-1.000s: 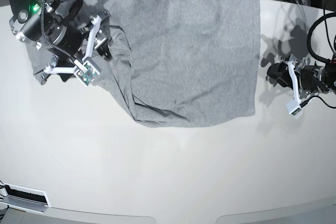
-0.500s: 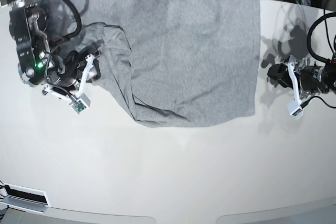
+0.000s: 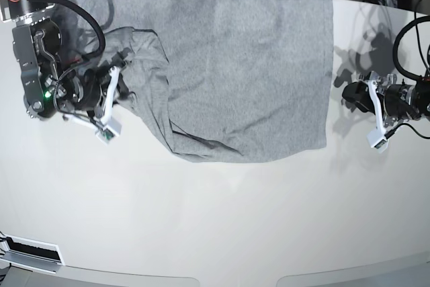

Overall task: Layout the t-shirt on the table in an organized manner, then fold the t-shirt properly
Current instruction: 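Pull the grasped corner outward with the right gripper to spread the shirt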

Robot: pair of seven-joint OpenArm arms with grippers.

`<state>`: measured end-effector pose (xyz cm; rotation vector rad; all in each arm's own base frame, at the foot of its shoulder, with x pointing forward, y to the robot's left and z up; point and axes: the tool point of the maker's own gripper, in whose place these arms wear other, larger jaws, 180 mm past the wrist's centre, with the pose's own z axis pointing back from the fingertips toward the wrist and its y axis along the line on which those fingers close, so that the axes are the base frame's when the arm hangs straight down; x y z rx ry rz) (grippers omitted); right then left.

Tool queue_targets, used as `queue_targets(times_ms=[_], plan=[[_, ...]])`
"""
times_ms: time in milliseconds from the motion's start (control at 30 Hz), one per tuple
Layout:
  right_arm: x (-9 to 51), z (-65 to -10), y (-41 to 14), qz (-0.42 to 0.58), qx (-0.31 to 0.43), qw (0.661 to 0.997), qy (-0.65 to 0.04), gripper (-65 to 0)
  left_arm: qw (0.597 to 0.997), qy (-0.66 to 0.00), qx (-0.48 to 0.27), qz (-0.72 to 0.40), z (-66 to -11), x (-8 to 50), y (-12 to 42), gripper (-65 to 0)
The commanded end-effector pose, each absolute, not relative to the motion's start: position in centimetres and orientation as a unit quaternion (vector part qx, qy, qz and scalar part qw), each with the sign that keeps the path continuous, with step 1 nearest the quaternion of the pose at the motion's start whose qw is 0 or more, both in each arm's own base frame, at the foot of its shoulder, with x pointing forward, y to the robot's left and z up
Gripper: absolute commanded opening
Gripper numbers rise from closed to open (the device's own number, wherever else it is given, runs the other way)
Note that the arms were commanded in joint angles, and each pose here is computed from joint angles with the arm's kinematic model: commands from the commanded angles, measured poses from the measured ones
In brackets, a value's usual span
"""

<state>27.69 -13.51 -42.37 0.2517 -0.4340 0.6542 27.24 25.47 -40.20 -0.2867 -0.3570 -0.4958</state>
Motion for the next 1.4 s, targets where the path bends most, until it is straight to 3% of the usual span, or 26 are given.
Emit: queue_targets(times_ms=[0, 167, 233, 267, 700, 767, 933, 1200, 1367], plan=[[29.1, -40.6, -13.5, 0.326, 0.115, 0.908, -0.237, -54.8, 0.941, -0.196, -0.134, -0.243, -38.8, 28.5, 26.1, -37.7], [29.7, -38.9, -12.7, 0.339, 0.112, 0.896, -0.263, -55.2, 0.941, -0.197, -0.134, -0.243, -38.8, 28.5, 26.1, -37.7], [29.7, -38.8, -12.5, 0.347, 0.115, 0.892, -0.266, -64.2, 0.941, -0.196, -0.134, -0.243, -38.8, 28.4, 26.1, -37.7], [29.6, -38.8, -12.5, 0.35, 0.116, 0.891, -0.265, -65.0, 0.941, -0.196, -0.134, -0.243, -38.8, 28.5, 26.1, -37.7], [30.7, -34.5, -11.5, 0.369, 0.089, 0.869, -0.316, -65.0, 0.941, -0.196, -0.134, -0.243, -38.8, 28.5, 26.1, -37.7], [31.2, -32.9, -10.9, 0.367, 0.086, 0.861, -0.341, -61.6, 0.941, -0.196, -0.134, -0.243, -38.8, 28.5, 26.1, -37.7], [31.8, -31.2, -10.1, 0.398, 0.08, 0.837, -0.368, -65.0, 0.941, -0.196, -0.133, -0.243, -38.8, 28.4, 26.1, -37.7], [36.5, -28.1, -14.1, 0.343, -0.058, 0.826, -0.444, -65.0, 0.941, -0.195, -0.134, -0.243, -38.8, 28.4, 26.1, -37.7], [37.6, -26.2, -13.1, 0.356, -0.045, 0.809, -0.466, -65.0, 0.941, -0.196, -0.133, -0.243, -38.8, 28.4, 26.1, -37.7]])
